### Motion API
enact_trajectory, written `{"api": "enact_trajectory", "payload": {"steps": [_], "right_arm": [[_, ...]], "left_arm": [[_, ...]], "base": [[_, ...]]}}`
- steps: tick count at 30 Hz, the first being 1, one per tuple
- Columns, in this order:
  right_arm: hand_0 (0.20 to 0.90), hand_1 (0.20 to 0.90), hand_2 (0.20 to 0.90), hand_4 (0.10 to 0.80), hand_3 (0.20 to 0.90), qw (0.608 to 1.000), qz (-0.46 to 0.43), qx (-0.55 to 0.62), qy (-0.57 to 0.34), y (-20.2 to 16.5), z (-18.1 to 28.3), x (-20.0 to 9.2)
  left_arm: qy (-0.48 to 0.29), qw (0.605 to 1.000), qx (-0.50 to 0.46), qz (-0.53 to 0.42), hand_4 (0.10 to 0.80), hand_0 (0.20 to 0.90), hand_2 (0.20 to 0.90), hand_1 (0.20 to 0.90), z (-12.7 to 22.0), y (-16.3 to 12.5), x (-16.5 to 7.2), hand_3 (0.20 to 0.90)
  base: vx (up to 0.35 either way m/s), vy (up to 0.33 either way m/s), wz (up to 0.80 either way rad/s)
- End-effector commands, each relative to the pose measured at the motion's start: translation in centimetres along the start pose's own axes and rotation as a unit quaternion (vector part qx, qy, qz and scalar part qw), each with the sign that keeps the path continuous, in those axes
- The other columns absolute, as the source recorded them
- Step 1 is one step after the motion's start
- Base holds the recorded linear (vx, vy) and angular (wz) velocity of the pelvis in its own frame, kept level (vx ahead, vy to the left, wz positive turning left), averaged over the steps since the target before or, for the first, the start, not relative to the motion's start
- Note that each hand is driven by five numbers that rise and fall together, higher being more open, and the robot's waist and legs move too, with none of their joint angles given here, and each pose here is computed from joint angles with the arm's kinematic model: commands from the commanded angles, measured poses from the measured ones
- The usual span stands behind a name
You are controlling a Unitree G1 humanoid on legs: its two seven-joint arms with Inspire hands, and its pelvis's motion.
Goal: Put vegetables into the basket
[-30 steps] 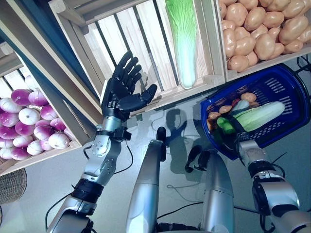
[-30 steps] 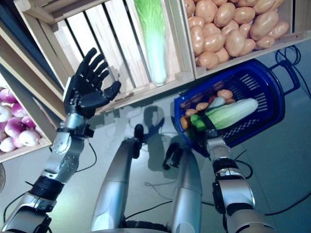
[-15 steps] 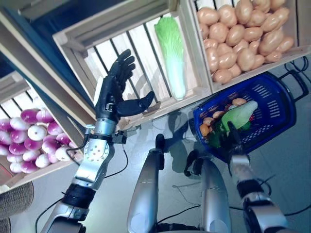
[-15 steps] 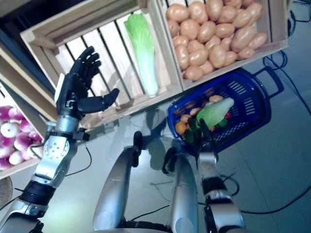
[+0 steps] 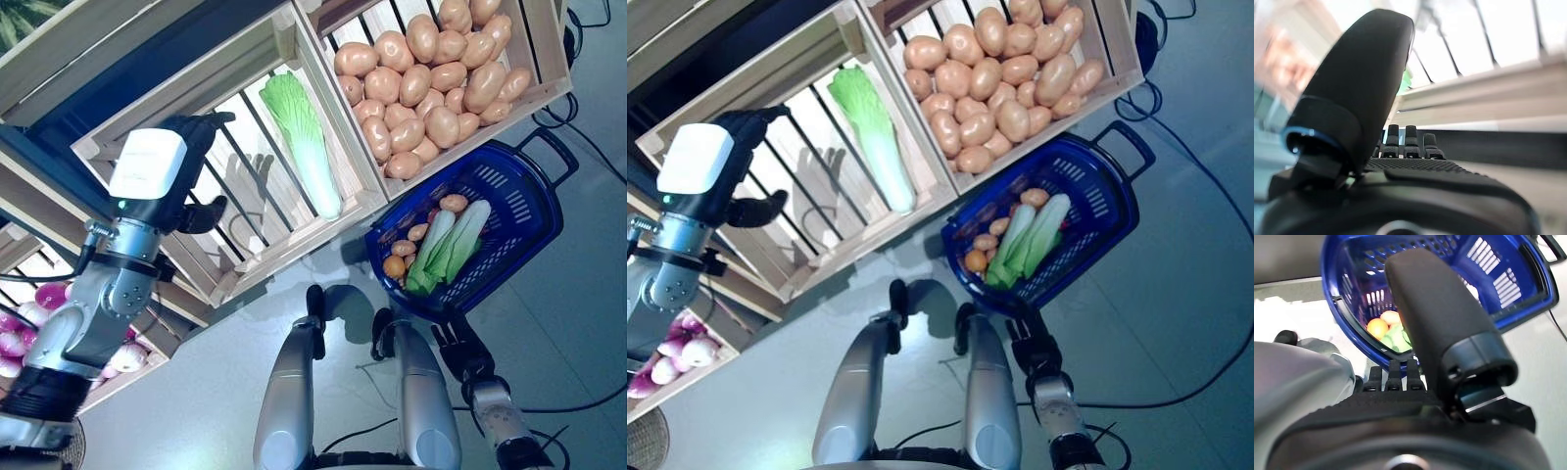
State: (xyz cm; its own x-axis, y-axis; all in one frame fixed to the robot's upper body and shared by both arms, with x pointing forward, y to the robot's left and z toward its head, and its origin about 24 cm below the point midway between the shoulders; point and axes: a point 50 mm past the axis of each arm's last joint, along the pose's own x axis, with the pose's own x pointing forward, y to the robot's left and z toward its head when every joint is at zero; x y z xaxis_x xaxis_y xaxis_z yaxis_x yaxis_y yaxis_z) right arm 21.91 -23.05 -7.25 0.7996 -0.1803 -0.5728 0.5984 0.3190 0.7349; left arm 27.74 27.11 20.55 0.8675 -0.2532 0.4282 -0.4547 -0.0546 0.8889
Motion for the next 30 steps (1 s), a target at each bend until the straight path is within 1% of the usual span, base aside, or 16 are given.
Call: {"api": "enact_trajectory", "payload": {"steps": [1,3,7,10,12,23,30], "right_arm": [[0.9,0.9,0.9,0.8,0.9,0.998,0.049,-0.022,-0.023,0.3,1.5,-0.6],[0.9,0.9,0.9,0.8,0.9,0.998,0.048,0.0,-0.027,0.0,1.9,-0.5],[0.9,0.9,0.9,0.8,0.9,0.998,0.052,-0.016,-0.027,0.3,2.3,-0.3],[0.9,0.9,0.9,0.8,0.9,0.998,0.052,-0.022,-0.022,0.5,2.3,-0.2],[0.9,0.9,0.9,0.8,0.9,0.998,0.053,0.003,-0.02,0.6,2.3,-0.1],[0.9,0.9,0.9,0.8,0.9,0.998,0.062,-0.001,-0.017,1.2,2.1,-0.2],[0.9,0.9,0.9,0.8,0.9,0.998,0.06,-0.005,-0.013,1.4,2.2,-0.1]], "left_arm": [[-0.013,0.991,0.098,0.087,0.8,0.9,0.9,0.9,-0.8,3.6,1.7,0.9],[-0.044,0.986,0.152,0.048,0.8,0.9,0.9,0.9,-0.7,3.2,2.4,0.9],[-0.072,0.98,0.184,0.014,0.8,0.9,0.9,0.9,-0.3,3.1,3.8,0.9],[-0.112,0.978,0.175,0.012,0.8,0.9,0.9,0.9,0.3,2.8,4.5,0.9],[-0.141,0.973,0.179,0.016,0.8,0.9,0.9,0.9,1.0,2.9,5.1,0.9],[-0.217,0.958,0.18,0.05,0.8,0.9,0.9,0.9,1.5,0.9,5.2,0.9],[-0.242,0.949,0.2,0.034,0.8,0.9,0.9,0.9,2.0,0.4,6.3,0.9]], "base": [[0.0,0.0,0.0],[0.037,0.01,-0.02],[0.047,0.013,0.0],[0.031,0.001,-0.06],[0.007,-0.012,-0.02],[0.007,0.008,-0.06],[0.003,-0.01,-0.11]]}}
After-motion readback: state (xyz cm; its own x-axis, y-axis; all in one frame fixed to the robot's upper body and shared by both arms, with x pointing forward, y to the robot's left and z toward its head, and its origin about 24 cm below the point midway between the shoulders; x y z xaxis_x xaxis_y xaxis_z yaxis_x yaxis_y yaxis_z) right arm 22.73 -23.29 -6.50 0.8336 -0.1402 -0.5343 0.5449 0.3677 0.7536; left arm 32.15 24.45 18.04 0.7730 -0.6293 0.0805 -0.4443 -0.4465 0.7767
